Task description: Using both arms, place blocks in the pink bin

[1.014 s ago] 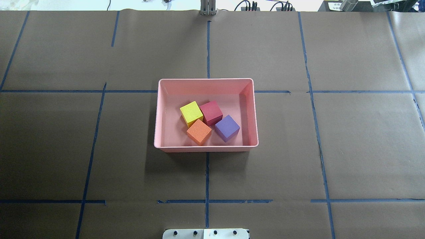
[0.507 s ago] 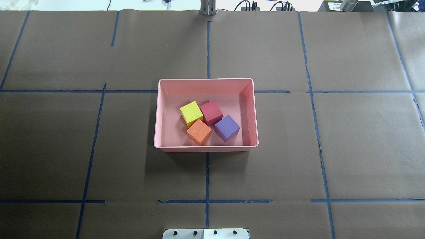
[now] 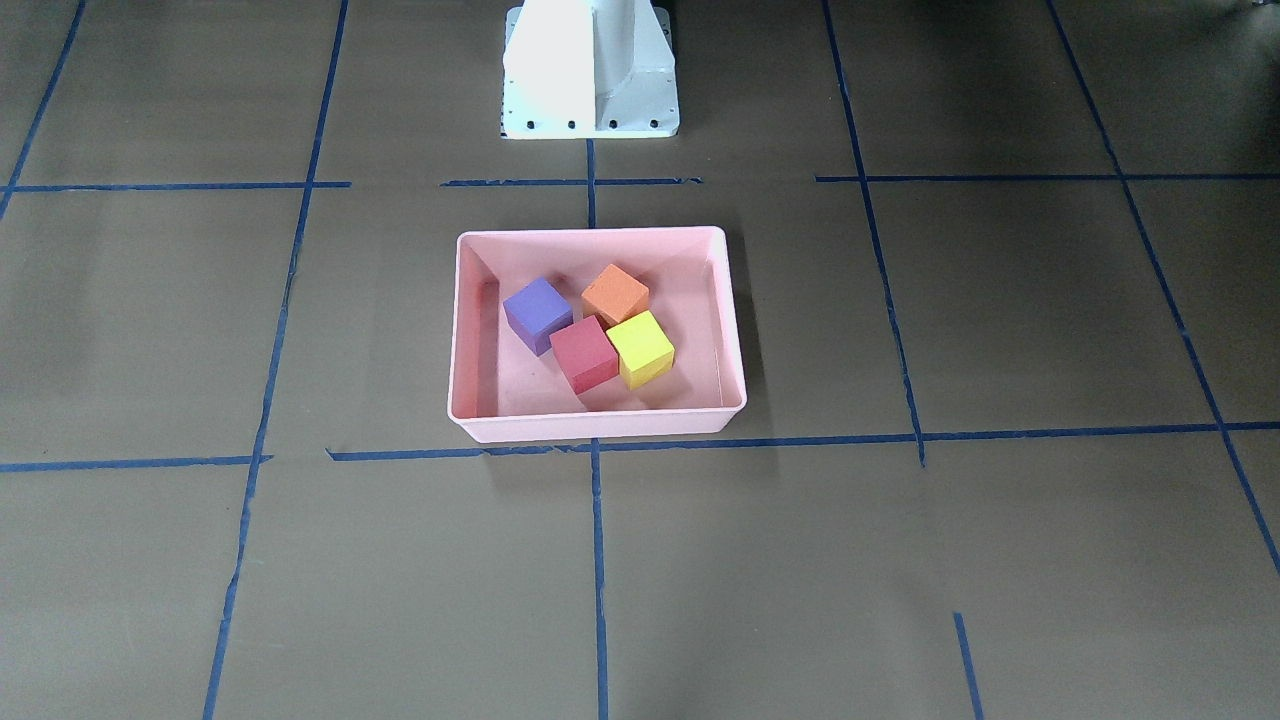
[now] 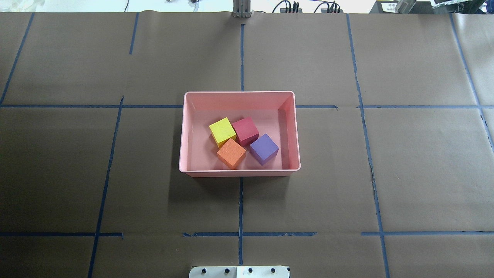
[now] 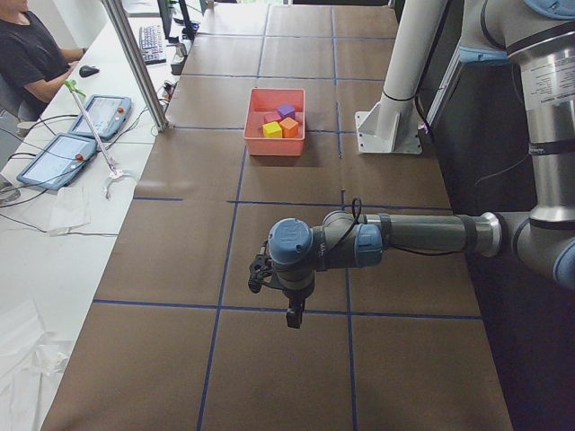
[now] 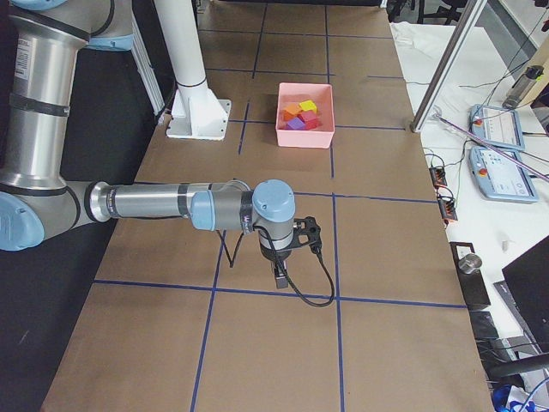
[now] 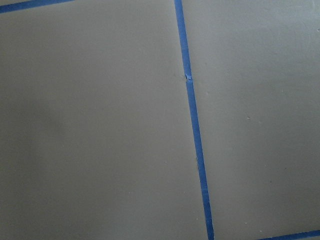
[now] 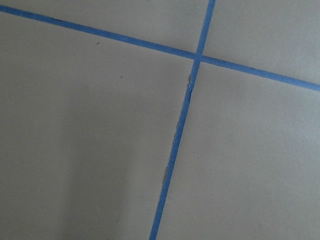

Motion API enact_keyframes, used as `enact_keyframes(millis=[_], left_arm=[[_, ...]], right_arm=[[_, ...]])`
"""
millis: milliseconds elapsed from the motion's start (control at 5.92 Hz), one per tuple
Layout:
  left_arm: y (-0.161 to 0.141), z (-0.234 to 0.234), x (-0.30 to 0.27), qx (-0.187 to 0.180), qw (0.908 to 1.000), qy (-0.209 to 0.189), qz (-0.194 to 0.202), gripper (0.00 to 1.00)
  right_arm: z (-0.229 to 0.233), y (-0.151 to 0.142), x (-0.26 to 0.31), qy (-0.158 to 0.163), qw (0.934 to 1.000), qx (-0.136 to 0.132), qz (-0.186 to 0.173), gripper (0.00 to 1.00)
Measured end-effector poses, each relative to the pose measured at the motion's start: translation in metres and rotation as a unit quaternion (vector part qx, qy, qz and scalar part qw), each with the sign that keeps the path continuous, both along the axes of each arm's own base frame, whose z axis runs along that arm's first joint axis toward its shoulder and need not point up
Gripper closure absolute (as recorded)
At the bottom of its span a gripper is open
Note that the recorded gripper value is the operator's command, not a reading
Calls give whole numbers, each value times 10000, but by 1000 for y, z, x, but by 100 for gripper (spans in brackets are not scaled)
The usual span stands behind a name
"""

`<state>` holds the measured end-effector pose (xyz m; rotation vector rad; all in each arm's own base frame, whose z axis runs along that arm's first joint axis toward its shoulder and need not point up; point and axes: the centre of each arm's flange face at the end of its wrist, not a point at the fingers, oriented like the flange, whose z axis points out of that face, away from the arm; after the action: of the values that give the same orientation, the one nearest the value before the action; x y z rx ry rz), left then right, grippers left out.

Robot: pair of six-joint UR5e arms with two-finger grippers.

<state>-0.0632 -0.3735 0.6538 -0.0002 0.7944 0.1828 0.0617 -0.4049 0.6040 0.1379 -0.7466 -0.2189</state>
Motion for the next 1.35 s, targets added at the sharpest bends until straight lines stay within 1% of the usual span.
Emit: enact_keyframes(millis=[169,507,676,1014,1352], left_arm=[[-3,-6,0,71,10000,18,4,0],[-27,-23,0,236,9997,26,-73,0],[-31,-27,0,223,9997,21,-140,0],[-29,-31,0,212,9996,24,-188,0],[-23,-36,0,215,9996,22,-205,0]], right_arm=[[-9,-7,-6,3,10000,61,-37,0],[-16,-6,-8,-10,9999,99,-32,0],[-20,-7,-8,-10,9999,128,-18,0],[-20,-4,-8,-5,9999,107,13,0],[-23,-3,-8,-14,9999,155,16,0]])
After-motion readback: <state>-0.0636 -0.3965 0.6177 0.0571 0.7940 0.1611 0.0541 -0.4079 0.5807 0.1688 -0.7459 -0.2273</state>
